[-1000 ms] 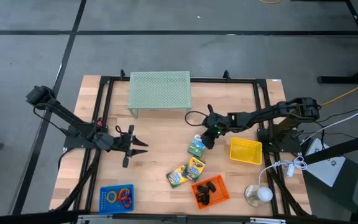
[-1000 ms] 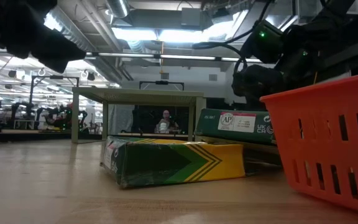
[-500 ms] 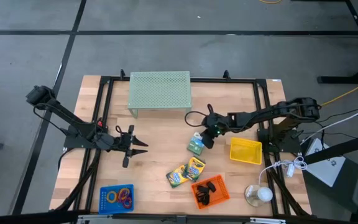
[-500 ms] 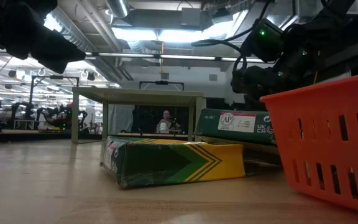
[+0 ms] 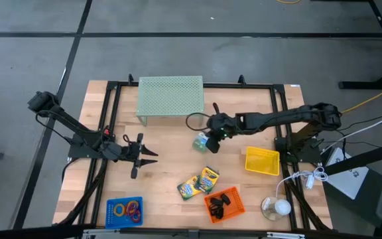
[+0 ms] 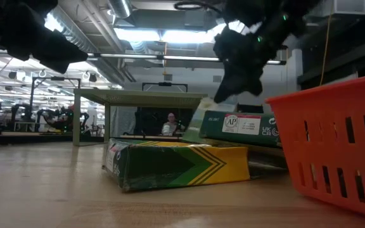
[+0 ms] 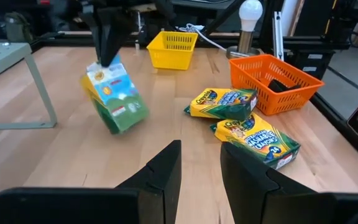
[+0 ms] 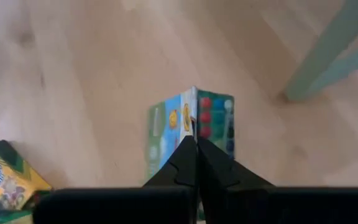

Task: Pick & Place Office Desk Supplies
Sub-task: Put the box of crayons into the yellow bin

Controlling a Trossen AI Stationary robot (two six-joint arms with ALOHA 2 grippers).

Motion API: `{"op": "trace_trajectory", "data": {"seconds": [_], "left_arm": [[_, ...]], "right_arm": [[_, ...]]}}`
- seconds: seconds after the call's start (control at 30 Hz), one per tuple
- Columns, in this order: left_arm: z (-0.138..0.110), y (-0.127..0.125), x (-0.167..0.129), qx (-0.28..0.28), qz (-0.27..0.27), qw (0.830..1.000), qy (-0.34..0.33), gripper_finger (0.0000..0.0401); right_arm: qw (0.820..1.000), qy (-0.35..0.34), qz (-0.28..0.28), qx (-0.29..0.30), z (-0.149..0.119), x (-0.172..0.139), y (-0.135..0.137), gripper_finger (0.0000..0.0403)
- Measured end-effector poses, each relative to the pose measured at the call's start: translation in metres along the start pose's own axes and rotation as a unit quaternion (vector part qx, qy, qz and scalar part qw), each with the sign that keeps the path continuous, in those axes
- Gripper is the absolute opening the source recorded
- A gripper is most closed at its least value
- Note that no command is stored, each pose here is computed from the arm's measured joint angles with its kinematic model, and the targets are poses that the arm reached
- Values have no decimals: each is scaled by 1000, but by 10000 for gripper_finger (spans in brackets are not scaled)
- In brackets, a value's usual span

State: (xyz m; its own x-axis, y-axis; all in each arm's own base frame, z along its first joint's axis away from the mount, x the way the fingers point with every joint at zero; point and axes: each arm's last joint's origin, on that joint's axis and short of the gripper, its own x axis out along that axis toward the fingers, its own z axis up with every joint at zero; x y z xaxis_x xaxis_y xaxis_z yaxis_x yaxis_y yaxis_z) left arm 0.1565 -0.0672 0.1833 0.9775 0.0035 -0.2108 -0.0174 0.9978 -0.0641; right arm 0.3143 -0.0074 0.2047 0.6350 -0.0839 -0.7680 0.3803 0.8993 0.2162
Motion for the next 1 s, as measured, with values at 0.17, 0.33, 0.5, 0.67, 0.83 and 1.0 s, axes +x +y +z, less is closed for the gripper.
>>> {"op": "trace_trajectory", "data": {"seconds": [0.17, 0.33, 0.5, 0.67, 0.83, 1.0], "left_arm": [[1, 0, 0, 9, -5, 1000, -6, 110], [6, -1, 0, 22, -12, 999, -28, 110], [9, -2, 0, 42, -22, 998, -42, 110], [9, -2, 0, 59, -21, 997, -43, 109], [9, -3, 0, 73, -35, 996, -42, 109], [9, -5, -1, 87, -64, 993, -44, 109]], "right_arm": [[999, 30, -27, -19, 21, -25, 20, 1], [999, 37, -25, -24, 40, -55, 42, 1], [997, 39, -63, -5, 49, -87, 60, 0], [992, 43, -107, 43, 46, -114, 75, 0], [981, 49, -148, 117, 28, -134, 91, 0], [967, 40, -173, 184, 3, -146, 108, 0]]}}
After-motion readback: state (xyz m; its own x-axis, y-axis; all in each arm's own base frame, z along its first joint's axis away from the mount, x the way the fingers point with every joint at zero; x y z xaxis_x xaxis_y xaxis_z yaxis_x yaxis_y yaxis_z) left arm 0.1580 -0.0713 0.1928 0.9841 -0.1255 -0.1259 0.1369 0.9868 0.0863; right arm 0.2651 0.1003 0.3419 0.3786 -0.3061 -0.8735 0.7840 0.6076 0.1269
